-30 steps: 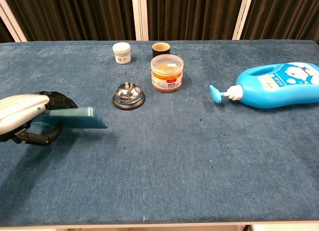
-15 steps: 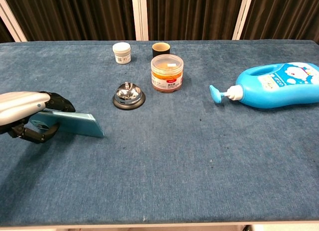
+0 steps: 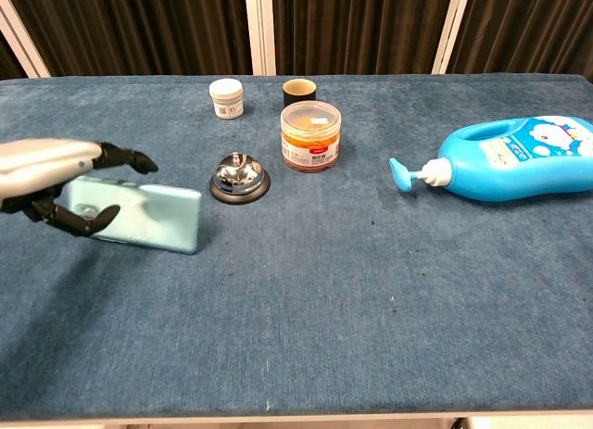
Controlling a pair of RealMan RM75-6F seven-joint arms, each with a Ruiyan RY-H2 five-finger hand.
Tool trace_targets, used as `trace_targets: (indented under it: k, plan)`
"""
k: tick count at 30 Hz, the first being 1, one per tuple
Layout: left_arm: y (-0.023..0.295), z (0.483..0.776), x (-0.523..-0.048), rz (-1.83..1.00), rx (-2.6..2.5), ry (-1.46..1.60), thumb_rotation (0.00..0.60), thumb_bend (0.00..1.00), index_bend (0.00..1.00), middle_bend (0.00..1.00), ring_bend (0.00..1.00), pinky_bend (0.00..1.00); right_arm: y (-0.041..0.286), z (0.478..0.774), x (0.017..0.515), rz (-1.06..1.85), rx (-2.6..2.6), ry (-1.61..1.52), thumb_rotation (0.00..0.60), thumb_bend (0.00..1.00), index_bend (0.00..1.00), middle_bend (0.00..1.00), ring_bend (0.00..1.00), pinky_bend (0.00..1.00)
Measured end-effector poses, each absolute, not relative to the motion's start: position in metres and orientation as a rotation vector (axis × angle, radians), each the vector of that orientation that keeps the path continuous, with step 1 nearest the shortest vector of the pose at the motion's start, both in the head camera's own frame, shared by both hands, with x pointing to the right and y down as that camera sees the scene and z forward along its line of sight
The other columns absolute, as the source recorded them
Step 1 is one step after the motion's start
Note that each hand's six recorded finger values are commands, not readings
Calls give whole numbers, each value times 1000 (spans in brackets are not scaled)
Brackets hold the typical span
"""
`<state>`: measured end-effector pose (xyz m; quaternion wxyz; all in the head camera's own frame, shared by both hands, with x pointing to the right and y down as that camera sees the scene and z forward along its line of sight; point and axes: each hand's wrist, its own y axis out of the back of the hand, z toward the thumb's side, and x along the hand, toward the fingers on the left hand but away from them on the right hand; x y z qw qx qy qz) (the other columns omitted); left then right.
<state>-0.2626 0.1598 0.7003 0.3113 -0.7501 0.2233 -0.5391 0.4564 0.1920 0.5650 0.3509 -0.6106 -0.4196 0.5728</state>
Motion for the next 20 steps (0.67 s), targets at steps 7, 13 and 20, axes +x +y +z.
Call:
trace_targets:
  k: [7,13,20]
  plan:
    - [140,677,-288,-1403,-1889,792,600,370,117,105,50,0,192,562,461,1487,-1568,-1092,600,295,0,47,0,0]
    - [135,642,-343,-1393,-1717,1028,600,119,117,105,57,0,191,560,461,1480,-1568,-1087,600,296,0,47,0,0]
    - [171,593,-428,-1475,-1519,1146,600,77,117,103,46,0,193,558,453,1457,-1579,-1076,600,295,0,47,0,0]
